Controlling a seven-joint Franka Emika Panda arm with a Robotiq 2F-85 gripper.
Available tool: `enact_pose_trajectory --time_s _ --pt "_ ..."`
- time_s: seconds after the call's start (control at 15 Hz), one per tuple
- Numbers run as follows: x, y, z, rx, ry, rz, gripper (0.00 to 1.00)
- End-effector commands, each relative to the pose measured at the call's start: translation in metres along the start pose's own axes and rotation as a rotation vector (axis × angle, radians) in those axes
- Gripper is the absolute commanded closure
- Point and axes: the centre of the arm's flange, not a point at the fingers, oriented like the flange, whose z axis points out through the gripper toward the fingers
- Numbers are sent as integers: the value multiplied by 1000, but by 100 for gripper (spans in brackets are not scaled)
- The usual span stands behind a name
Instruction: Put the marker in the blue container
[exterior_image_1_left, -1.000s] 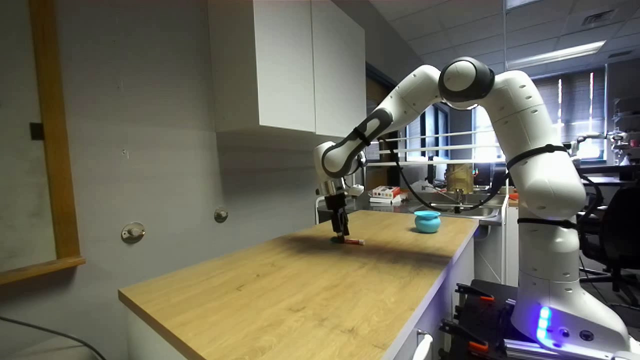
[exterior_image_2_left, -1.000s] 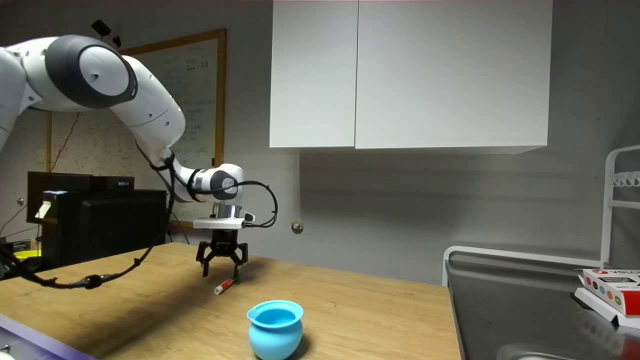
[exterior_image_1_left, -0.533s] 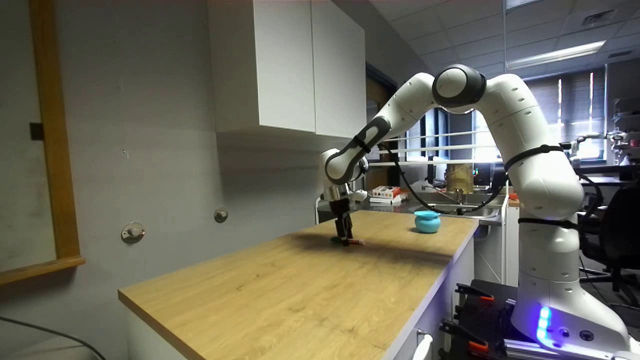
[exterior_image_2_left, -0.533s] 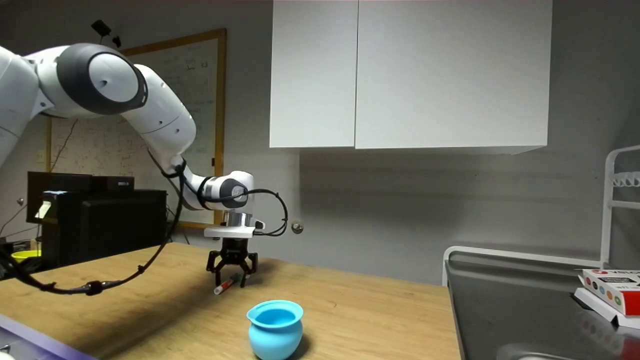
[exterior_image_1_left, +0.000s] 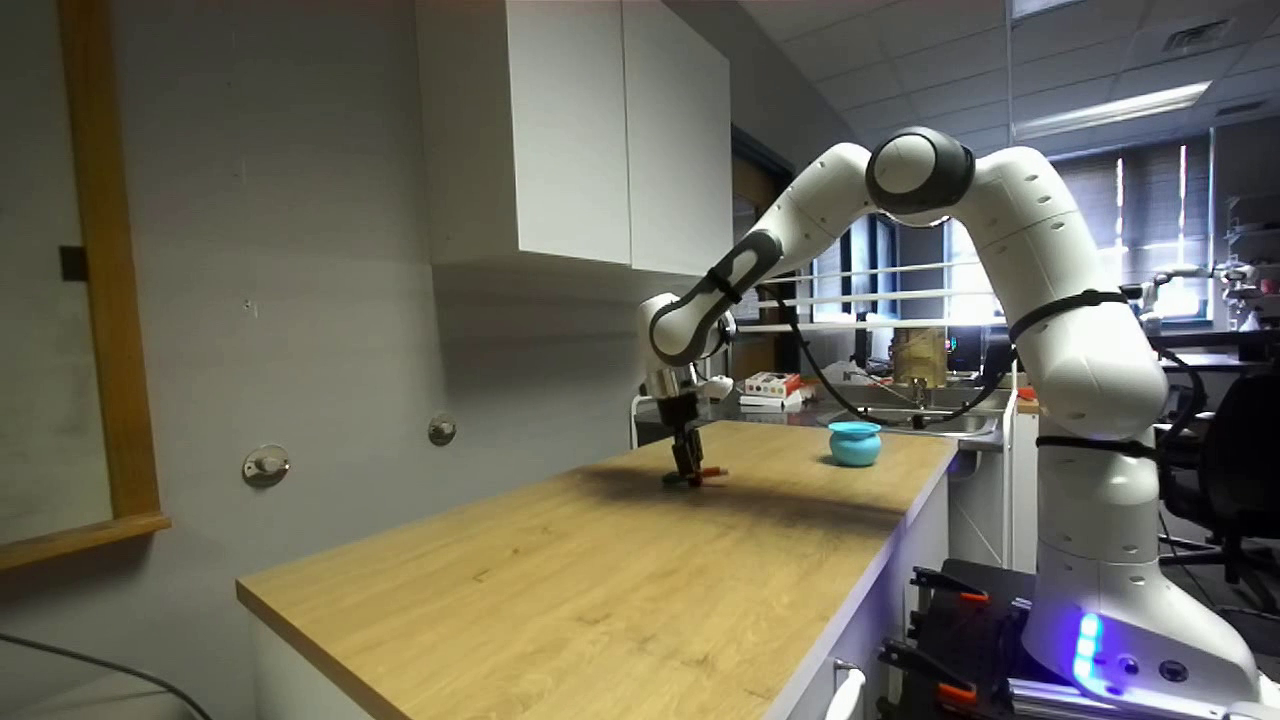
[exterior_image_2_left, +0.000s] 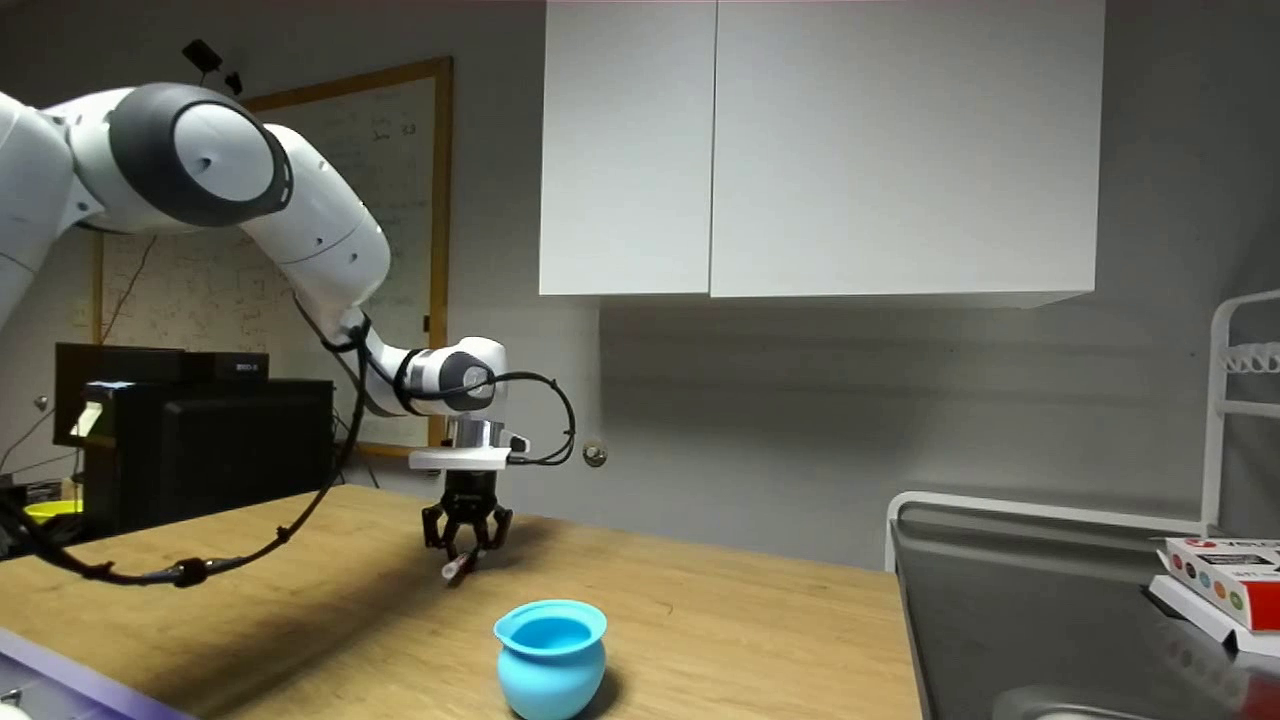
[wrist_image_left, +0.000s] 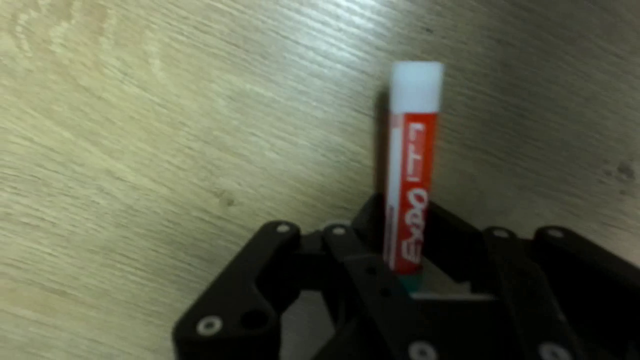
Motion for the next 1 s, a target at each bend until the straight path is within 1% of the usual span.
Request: enact_pose_trajectory --time_s 0.0,0.07,0.13,0.47,0.67,0.8,0.93 --pt "-6 -3 -4 -26 -25 -7 94" --pt "-6 -4 -6 -30 -29 -7 94" --pt "-7 -5 -8 -34 -34 -9 90" --pt "-8 -12 -18 -53 -43 -21 90" --pt "-15 -18 -38 -75 -7 -13 90" --pt "-25 -14 -58 -94 40 32 90" --pt "-38 -7 -77 -90 88 87 90"
